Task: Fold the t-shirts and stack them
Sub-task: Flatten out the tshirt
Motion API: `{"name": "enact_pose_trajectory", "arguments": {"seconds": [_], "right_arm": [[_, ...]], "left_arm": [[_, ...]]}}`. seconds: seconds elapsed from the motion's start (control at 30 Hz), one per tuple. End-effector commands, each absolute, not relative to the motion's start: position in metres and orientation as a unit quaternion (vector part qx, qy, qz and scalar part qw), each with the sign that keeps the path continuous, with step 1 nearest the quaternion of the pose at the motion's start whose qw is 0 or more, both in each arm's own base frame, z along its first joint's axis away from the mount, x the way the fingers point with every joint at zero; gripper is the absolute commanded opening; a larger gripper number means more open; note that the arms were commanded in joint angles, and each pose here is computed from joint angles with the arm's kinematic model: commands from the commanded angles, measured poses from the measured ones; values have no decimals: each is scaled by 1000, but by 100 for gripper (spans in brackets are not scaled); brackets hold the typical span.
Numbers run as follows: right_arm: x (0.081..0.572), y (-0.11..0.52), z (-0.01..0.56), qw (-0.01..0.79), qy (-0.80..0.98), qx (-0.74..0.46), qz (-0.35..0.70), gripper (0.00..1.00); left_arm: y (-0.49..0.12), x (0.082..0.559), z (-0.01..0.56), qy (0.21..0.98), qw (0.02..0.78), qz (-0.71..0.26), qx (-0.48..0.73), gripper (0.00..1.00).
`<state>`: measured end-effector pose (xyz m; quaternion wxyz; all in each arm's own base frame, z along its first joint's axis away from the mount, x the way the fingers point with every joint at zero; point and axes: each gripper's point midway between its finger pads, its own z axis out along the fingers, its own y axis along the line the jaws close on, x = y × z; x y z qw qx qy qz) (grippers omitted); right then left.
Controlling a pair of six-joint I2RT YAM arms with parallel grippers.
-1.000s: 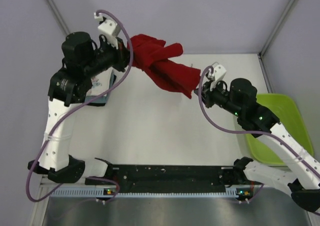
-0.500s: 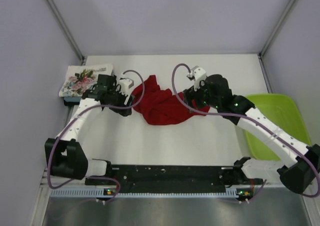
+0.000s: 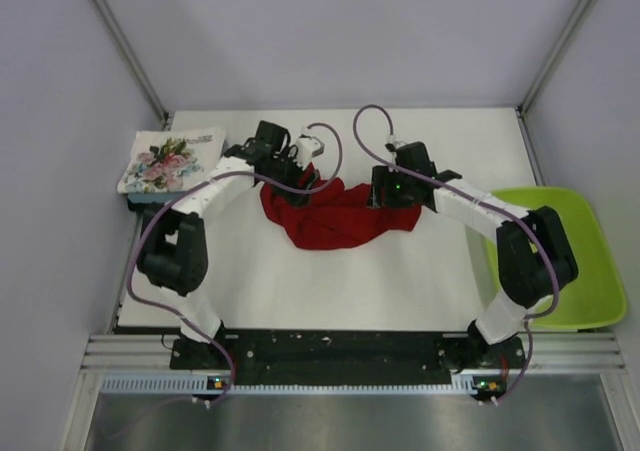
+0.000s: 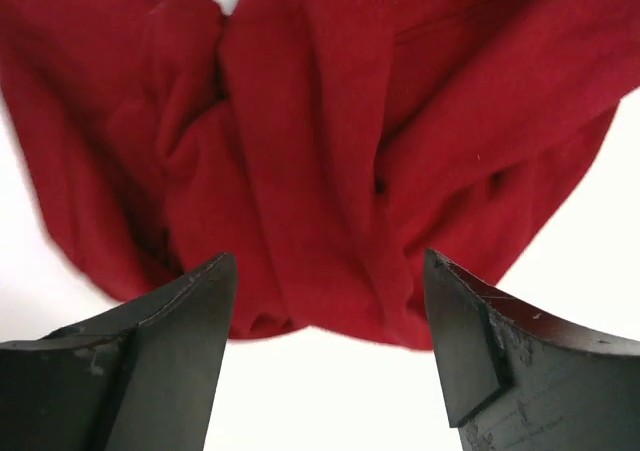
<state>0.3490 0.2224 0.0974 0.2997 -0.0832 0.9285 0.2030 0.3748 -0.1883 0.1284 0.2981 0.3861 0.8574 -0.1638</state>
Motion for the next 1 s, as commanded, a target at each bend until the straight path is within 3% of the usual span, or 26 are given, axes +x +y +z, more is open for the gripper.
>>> {"name": "enact_pose_trajectory", "arguments": {"seconds": [0.0,0.17,0.23,0.3,0.33,0.37,0.4,0.63,0.97], "right_arm": [[366,251,90,284,911,-17,299,59],[364,256,56,232,924,7,303,58],[361,258,50,221,925,5,309,49],[362,258,48,218,926,8,309,31],[362,257,48,215,926,9,310,20],[364,257,52,218,923,8,315,5],[364,256,55,219,922,10,318,0],[372,224,128,319,895,7,312,0],[332,175,312,518,808,-46,278,0]], "left_arm": [[-220,394,119,851,295,-179,395,79],[-227,400,83,864,256,-153,405,77],[-225,400,74,870,241,-139,407,70],[-222,403,70,878,237,-126,396,39],[-220,405,71,881,240,-118,390,17],[-217,408,76,883,246,-110,384,0],[-215,409,83,883,254,-105,380,0],[-203,383,169,846,325,-113,408,0],[-158,315,272,806,408,-83,421,0]]}}
